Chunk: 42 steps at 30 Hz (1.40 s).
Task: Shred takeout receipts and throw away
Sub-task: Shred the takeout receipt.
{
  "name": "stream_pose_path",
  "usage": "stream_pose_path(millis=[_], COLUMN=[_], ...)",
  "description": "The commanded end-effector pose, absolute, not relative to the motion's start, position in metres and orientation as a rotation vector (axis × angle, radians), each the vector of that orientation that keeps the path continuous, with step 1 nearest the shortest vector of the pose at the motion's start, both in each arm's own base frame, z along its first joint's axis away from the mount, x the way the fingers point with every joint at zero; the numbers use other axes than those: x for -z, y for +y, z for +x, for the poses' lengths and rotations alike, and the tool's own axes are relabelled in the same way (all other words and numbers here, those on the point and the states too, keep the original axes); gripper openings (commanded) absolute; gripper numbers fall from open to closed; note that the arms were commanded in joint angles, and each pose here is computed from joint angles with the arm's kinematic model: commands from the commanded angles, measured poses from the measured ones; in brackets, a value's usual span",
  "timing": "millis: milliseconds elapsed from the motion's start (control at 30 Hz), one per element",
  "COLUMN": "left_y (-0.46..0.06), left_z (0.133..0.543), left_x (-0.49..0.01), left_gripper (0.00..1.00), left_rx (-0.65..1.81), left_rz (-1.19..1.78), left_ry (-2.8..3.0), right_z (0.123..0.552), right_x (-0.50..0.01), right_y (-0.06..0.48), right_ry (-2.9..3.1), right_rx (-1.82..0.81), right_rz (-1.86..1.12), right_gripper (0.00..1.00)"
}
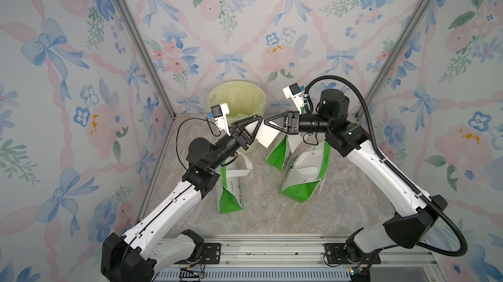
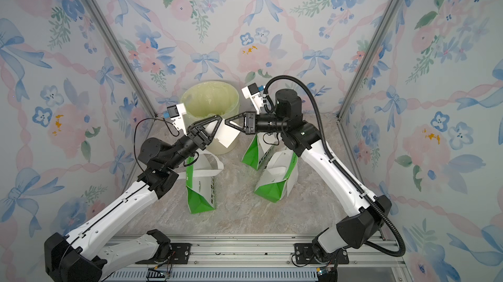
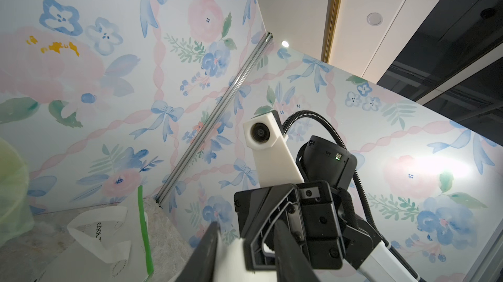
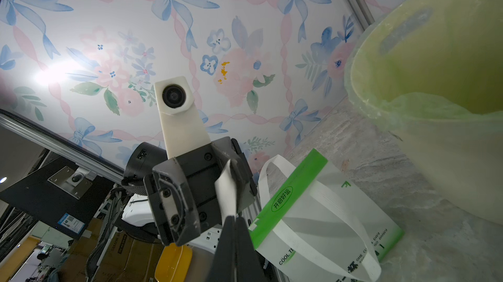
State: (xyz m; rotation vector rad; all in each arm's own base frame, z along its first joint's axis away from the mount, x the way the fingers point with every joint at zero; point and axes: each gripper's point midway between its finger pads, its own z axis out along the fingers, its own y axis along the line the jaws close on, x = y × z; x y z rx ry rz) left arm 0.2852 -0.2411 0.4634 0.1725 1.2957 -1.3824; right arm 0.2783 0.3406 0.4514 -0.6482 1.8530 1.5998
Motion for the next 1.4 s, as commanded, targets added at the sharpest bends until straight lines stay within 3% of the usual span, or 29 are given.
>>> stream_pose_path(millis=[0,267,533,800,1167,1367], left_y=[-0.247,-0.248,-0.245,-0.234,-0.224,-0.214], left_z=[0.280,0.282,0.291,0.329,0.351,0.362], left_x=[-0.470,-0.470,-0.465,-0.405,-0.400,-0.449], left_gripper=[0.33,0.00,0.00,0.00,0.00,0.00], left_rx=[1.422,1.425,1.497,1.320,1.238,1.107], left_rz=[0.225,0.223,0.071,-0.199,-0.296,-0.179], left_ry=[1.301,1.319,1.387,1.690,1.700,1.586], right_z=[0.266,0.271,0.286,0.288,0.226,0.260], right_x=[-0.465,-0.459,-0.456,-0.476,-0.525,-0.539], right_y=[0.337,0.337,0.333,0.340,0.345,0.304], right_ry=[1.822,1.828,1.789,1.528,1.290,1.305], right_rx=[-1.601,-1.529,-1.186,-0.770,-1.044,-1.064], right_rz=[-0.703,-0.751,-0.851,-1.000,-1.074,-0.785], right_gripper=[0.00,0.00,0.00,0.00,0.00,0.00])
